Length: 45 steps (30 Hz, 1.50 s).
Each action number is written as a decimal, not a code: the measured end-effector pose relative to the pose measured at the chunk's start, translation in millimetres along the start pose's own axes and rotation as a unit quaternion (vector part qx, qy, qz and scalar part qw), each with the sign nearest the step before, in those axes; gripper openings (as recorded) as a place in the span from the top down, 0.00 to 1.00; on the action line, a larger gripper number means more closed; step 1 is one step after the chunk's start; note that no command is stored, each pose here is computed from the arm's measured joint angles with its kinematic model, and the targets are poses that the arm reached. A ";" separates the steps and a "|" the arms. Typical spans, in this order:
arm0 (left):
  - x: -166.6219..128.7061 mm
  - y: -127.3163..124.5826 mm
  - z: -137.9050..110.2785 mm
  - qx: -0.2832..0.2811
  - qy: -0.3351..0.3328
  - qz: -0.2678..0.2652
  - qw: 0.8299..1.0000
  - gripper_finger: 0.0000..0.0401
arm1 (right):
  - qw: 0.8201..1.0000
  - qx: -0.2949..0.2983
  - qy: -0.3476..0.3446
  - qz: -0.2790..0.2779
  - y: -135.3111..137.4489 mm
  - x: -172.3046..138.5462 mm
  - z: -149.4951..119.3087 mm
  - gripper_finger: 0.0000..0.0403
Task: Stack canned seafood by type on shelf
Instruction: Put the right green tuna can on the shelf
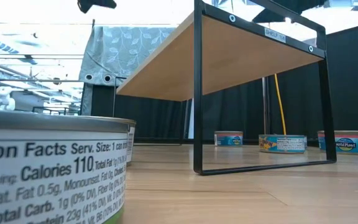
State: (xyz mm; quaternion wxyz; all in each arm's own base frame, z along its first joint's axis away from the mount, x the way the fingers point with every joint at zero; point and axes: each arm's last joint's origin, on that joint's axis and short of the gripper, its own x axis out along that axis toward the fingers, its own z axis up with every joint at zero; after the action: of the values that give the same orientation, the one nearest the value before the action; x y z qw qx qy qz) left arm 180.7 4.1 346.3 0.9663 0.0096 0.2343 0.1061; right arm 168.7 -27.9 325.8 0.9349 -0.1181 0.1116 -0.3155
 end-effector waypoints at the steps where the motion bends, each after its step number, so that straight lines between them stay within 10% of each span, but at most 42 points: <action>1: 8.2 -1.7 -8.6 0.000 -0.006 0.002 1.000 1.00 | 1.000 -0.004 0.013 -0.006 -1.6 1.9 -2.9 0.95; 13: -9.5 4.0 -9.9 0.001 -0.142 0.011 0.990 1.00 | 0.974 0.145 0.175 -0.017 -28.2 14.6 -31.6 1.00; 20: -22.4 8.2 -7.4 0.003 -0.172 0.038 0.984 1.00 | 0.906 0.216 0.351 -0.094 -35.4 25.1 -45.1 1.00; 25: -22.6 8.3 -7.8 0.006 -0.170 0.039 0.985 1.00 | 0.889 0.204 0.398 -0.100 -29.9 30.9 -43.8 1.00; 31: -22.3 8.3 -7.9 0.036 -0.168 0.045 0.984 1.00 | 0.827 0.191 0.525 -0.055 -20.6 39.8 -55.7 1.00; 45: -22.7 8.6 -7.0 0.039 -0.172 0.051 0.983 1.00 | 0.785 0.240 0.565 -0.080 -0.5 36.8 -93.6 1.00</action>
State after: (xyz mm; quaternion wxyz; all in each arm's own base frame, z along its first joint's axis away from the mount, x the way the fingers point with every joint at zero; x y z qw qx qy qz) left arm 156.1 7.5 350.9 0.9845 0.0774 0.0679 0.1422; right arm 170.5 -65.1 232.4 0.6743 0.3014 0.5307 -0.4158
